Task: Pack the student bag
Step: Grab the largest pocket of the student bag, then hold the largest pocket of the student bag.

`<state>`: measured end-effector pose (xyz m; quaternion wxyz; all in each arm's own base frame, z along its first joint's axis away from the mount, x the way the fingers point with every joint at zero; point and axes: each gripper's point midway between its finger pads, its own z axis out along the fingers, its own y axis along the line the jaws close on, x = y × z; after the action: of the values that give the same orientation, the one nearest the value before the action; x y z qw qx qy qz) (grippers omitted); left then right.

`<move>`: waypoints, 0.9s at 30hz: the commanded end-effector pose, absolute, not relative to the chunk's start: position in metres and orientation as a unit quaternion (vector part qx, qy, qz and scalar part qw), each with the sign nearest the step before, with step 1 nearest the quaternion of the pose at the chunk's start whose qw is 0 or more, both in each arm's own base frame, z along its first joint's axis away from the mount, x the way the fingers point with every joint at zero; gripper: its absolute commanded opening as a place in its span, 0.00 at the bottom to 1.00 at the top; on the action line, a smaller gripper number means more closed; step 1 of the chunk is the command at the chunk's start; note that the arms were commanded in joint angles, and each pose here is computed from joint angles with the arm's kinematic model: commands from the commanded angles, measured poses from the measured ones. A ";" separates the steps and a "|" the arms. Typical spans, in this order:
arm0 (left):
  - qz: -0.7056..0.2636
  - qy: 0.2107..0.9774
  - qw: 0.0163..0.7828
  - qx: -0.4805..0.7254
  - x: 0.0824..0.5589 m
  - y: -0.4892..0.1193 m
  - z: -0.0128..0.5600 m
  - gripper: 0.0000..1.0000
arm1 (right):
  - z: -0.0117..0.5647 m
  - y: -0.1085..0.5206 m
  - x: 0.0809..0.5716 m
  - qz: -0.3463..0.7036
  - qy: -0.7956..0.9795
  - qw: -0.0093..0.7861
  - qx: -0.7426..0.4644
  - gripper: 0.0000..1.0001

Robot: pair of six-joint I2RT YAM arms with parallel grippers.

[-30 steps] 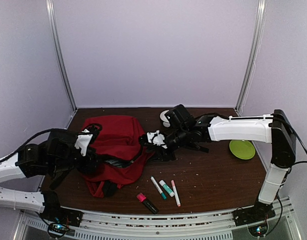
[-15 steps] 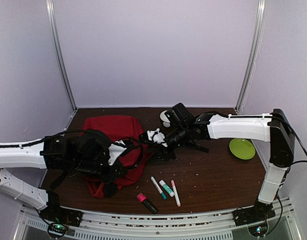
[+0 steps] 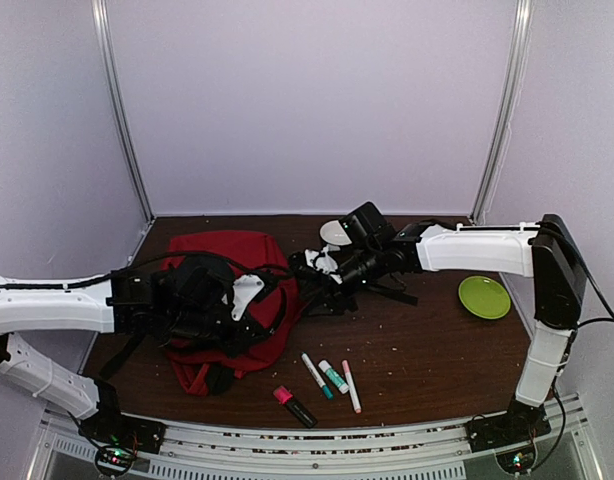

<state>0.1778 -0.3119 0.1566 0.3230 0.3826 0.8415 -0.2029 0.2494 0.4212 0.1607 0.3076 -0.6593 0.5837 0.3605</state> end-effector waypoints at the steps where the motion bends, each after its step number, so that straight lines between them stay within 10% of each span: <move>1: -0.241 0.838 0.311 0.379 0.172 -0.314 0.159 0.22 | 0.164 0.421 0.249 0.374 0.583 0.306 -0.653 0.44; 20: -0.131 0.885 0.273 0.353 0.200 -0.285 0.126 0.56 | 0.162 0.416 0.254 0.376 0.590 0.304 -0.646 0.44; 27: -0.190 0.872 0.234 0.387 0.188 -0.315 0.113 0.46 | 0.161 0.417 0.254 0.380 0.591 0.300 -0.645 0.44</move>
<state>0.1911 -0.2930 0.1087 0.2435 0.3695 0.8850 -0.1446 0.2543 0.4170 0.1627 0.3054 -0.6487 0.5903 0.3707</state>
